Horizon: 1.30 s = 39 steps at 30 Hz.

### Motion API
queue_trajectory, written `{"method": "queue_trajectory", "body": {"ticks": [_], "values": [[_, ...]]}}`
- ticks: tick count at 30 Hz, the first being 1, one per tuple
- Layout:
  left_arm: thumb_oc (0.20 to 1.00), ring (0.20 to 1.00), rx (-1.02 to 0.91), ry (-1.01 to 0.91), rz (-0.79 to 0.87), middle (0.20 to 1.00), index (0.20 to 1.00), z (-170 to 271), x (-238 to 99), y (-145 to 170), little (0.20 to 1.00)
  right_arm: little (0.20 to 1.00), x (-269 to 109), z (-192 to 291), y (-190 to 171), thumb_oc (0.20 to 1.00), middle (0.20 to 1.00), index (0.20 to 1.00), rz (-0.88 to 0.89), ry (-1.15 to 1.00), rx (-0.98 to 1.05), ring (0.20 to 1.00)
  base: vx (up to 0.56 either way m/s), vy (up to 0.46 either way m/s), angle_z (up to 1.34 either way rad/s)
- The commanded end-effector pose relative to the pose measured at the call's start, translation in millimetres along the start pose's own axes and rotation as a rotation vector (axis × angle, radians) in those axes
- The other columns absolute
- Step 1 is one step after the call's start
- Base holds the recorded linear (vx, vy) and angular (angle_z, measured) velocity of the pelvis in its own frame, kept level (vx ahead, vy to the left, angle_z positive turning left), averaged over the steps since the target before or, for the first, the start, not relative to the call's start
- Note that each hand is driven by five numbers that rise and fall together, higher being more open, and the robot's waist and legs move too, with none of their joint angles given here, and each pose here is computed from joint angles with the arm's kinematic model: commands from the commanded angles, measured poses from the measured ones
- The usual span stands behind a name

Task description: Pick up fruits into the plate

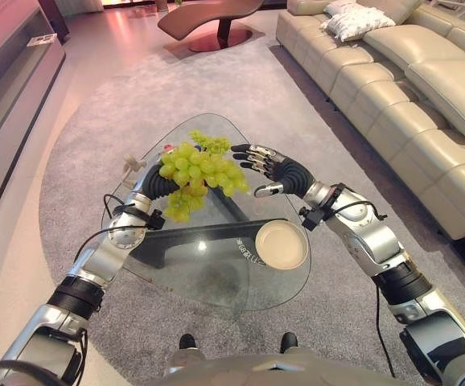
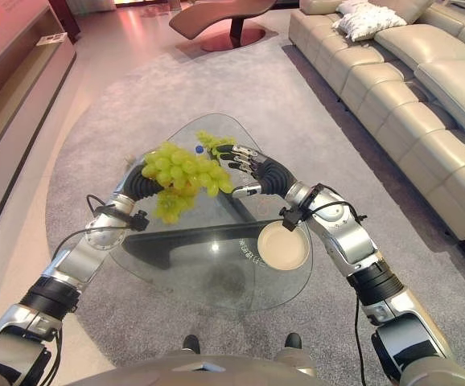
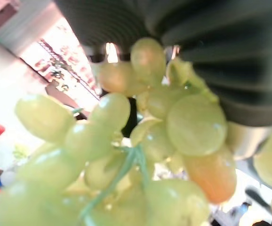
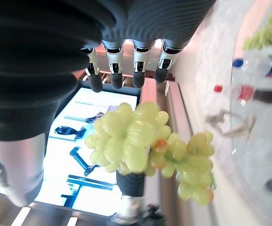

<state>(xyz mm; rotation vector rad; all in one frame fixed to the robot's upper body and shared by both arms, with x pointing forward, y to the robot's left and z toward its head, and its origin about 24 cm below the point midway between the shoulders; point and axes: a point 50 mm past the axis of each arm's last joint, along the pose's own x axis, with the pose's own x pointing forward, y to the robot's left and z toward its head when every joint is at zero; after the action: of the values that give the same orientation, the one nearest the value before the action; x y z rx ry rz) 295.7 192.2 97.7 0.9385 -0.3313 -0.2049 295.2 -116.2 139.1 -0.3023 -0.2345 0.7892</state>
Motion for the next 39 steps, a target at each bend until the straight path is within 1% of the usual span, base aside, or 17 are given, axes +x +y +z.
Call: {"method": "queue_trajectory", "body": {"ticks": [1, 6, 11, 12, 16, 23, 28, 34, 39], "values": [[0.200, 0.200, 0.265, -0.093, 0.028, 0.200, 0.200, 14.0, 26.8, 31.6, 0.200, 1.000, 14.7, 39.9, -3.3, 1.000, 1.000, 1.000, 0.003, -0.097, -0.190, 1.000, -0.01, -0.002, -0.08], [0.200, 0.200, 0.384, -0.056, 0.014, 0.200, 0.200, 7.8, 28.8, 38.1, 0.200, 1.000, 16.7, 46.1, -9.2, 1.000, 1.000, 1.000, -0.006, -0.059, -0.248, 1.000, 0.00, -0.004, -0.07], [0.200, 0.200, 0.546, 0.006, 0.005, 0.200, 0.200, -0.7, 27.8, 42.6, 0.200, 1.000, 17.1, 40.6, -11.8, 1.000, 1.000, 1.000, -0.029, 0.037, -0.279, 1.000, 0.00, 0.000, 0.00], [0.200, 0.200, 0.599, 0.030, 0.010, 0.200, 0.200, -3.8, 27.1, 46.4, 0.200, 1.000, 16.0, 38.6, -13.2, 1.000, 1.000, 1.000, -0.032, 0.074, -0.287, 1.000, 0.00, 0.000, 0.00], [0.200, 0.200, 0.653, 0.081, 0.074, 0.200, 0.200, -6.8, 28.7, 54.9, 0.200, 1.000, 16.0, 29.2, -13.7, 1.000, 1.000, 1.000, -0.031, 0.160, -0.258, 1.000, 0.00, 0.000, 0.00], [0.200, 0.200, 0.642, 0.099, 0.184, 0.200, 0.200, -2.4, 35.4, 62.4, 0.200, 1.000, 22.9, 14.7, -2.9, 1.000, 1.000, 1.000, -0.021, 0.229, -0.115, 1.000, 0.00, 0.000, 0.00], [0.200, 0.200, 0.598, 0.077, 0.227, 0.200, 0.200, 8.7, 41.3, 59.4, 0.200, 1.000, 33.6, 15.0, 15.6, 1.000, 1.000, 1.000, 0.001, 0.197, 0.013, 1.000, 0.00, 0.000, 0.00], [0.200, 0.200, 0.534, 0.017, 0.237, 0.200, 0.200, 29.9, 51.6, 49.3, 0.200, 1.000, 47.7, 19.8, 37.1, 1.000, 1.000, 1.000, 0.005, 0.154, 0.100, 1.000, 0.00, 0.000, 0.00], [0.200, 0.200, 0.493, -0.019, 0.205, 0.200, 0.200, 47.1, 60.2, 38.0, 0.200, 1.000, 58.0, 28.0, 49.4, 1.000, 1.000, 1.000, 0.005, 0.115, 0.116, 1.000, 0.00, 0.000, 0.00]]}}
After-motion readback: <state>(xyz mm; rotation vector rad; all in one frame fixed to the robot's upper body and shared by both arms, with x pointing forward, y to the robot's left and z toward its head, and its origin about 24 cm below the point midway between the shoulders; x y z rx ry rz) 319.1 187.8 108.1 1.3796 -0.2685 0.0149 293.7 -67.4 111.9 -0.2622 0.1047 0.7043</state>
